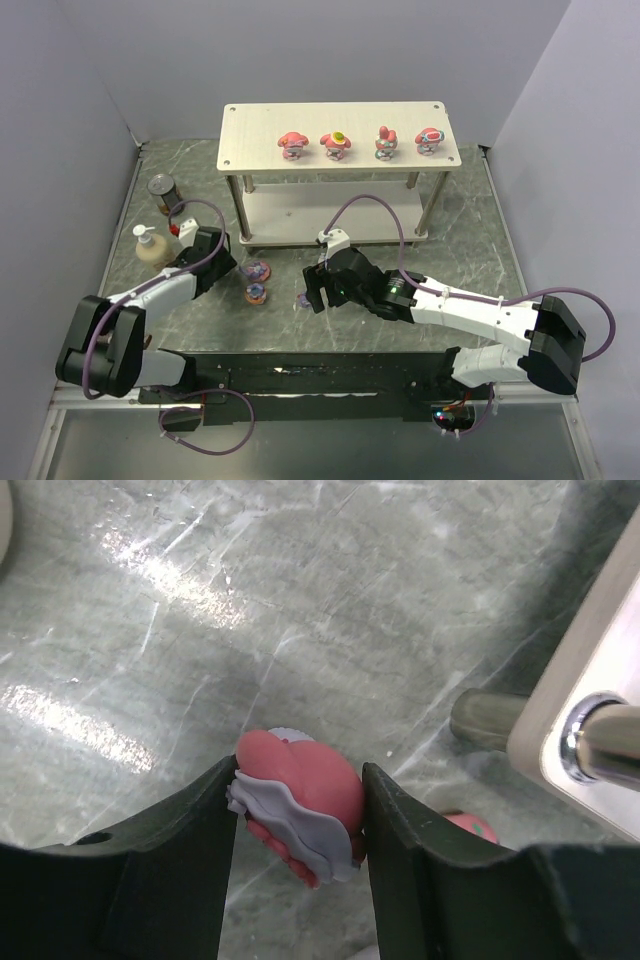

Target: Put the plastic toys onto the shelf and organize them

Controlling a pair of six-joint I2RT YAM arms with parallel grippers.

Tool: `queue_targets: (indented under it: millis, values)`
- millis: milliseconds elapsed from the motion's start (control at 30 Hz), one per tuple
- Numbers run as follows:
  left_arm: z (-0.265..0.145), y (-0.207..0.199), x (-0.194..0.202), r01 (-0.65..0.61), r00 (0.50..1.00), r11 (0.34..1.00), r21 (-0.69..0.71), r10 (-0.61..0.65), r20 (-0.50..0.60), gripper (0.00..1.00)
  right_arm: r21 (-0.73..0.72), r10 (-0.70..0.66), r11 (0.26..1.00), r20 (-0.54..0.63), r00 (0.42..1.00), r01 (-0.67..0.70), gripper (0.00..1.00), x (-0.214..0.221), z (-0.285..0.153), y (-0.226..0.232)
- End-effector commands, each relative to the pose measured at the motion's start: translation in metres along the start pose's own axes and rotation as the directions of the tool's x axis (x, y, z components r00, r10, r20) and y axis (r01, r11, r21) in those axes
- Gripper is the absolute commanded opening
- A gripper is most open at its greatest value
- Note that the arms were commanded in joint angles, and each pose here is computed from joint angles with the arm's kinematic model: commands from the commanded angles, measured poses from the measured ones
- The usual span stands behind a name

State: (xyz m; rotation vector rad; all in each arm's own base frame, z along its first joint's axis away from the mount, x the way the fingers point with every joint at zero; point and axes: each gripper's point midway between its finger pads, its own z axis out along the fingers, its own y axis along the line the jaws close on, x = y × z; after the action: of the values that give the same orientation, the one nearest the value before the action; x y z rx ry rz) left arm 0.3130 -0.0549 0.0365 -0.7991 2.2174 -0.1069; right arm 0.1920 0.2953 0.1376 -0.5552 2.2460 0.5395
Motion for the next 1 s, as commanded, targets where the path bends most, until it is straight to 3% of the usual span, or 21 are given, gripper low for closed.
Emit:
queue_targets:
  millis: [0, 167, 533, 767, 967]
  values:
    - [-0.018, -0.017, -0.022, 0.042, 0.999, 0.998, 0.038, -0.043, 0.024, 0.14, -0.003, 0.014, 1.000, 0.065, 0.998, -0.014, 0.86, -0.020, -0.007, 0.004]
    - [-0.041, -0.025, -0.030, 0.063, 0.998, 0.995, 0.084, -0.064, 0.005, 0.01, -0.006, 0.018, 1.000, 0.077, 0.997, -0.017, 0.86, -0.023, -0.011, 0.004]
    - [-0.102, -0.052, -0.060, 0.129, 0.992, 0.973, 0.190, -0.126, -0.029, 0.01, 0.001, 0.024, 1.000, 0.079, 0.997, -0.024, 0.86, -0.026, -0.015, 0.003]
    - [-0.136, -0.045, -0.083, 0.138, 0.990, 0.989, 0.056, -0.136, -0.038, 0.01, 0.010, 0.030, 0.999, 0.084, 0.996, -0.031, 0.86, -0.029, -0.018, 0.002]
    - [-0.165, -0.061, -0.121, 0.176, 0.984, 0.983, 0.049, -0.177, 0.017, 0.01, 0.020, 0.039, 0.999, 0.101, 0.994, -0.041, 0.86, -0.031, -0.024, -0.003]
